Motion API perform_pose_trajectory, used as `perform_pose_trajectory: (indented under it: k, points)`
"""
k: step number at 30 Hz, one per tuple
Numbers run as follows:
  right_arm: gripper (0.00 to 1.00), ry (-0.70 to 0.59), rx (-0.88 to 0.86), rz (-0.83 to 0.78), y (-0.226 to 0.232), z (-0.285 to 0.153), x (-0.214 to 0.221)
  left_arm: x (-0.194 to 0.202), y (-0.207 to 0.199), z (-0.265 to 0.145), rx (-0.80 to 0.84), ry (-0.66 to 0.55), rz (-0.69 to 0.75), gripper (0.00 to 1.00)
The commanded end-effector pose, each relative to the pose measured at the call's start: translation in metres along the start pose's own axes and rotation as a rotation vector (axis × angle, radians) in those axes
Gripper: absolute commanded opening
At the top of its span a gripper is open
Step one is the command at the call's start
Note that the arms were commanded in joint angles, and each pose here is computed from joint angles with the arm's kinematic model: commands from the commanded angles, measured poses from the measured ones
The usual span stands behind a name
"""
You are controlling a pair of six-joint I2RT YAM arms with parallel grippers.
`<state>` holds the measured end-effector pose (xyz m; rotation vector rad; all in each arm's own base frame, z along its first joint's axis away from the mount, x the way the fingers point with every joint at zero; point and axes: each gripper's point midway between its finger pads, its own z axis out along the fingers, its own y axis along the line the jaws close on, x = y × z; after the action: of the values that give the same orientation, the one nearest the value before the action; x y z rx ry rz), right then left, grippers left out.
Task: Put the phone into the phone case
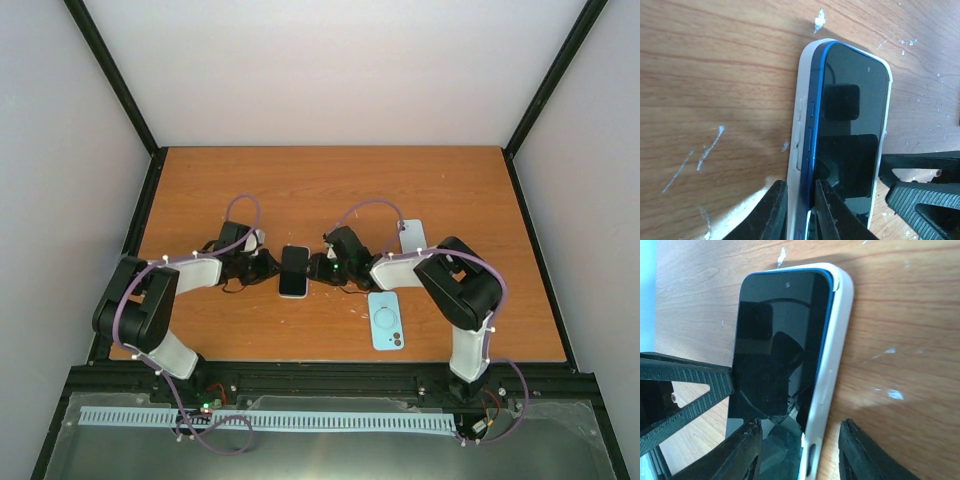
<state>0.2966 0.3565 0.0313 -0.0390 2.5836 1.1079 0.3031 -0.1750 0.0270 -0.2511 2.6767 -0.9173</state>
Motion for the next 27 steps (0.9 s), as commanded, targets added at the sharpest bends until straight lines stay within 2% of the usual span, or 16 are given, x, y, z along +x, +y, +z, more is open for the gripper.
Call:
perform_pose_trajectory:
  k: [1,8,16,23,27]
  points:
    - [0.43,0.022,0.051,0.027,-0.005,0.013,0.007,0.010,0.000,0.002,0.023,0.020,0.016,0.16]
    - [0.43,0.012,-0.081,0.028,0.029,0.013,-0.003,0.021,-0.001,0.003,0.071,0.038,-0.012,0.14]
    - [0.44,-0.024,-0.276,0.056,0.077,-0.018,-0.013,0.025,-0.011,0.000,0.129,0.054,-0.043,0.16]
    - [0.46,-0.020,-0.407,0.125,0.093,-0.027,-0.010,0.026,-0.021,-0.008,0.168,0.050,-0.059,0.20]
    - [0.48,0.004,-0.389,0.148,0.085,-0.020,-0.005,0.030,-0.019,-0.007,0.172,0.061,-0.069,0.22]
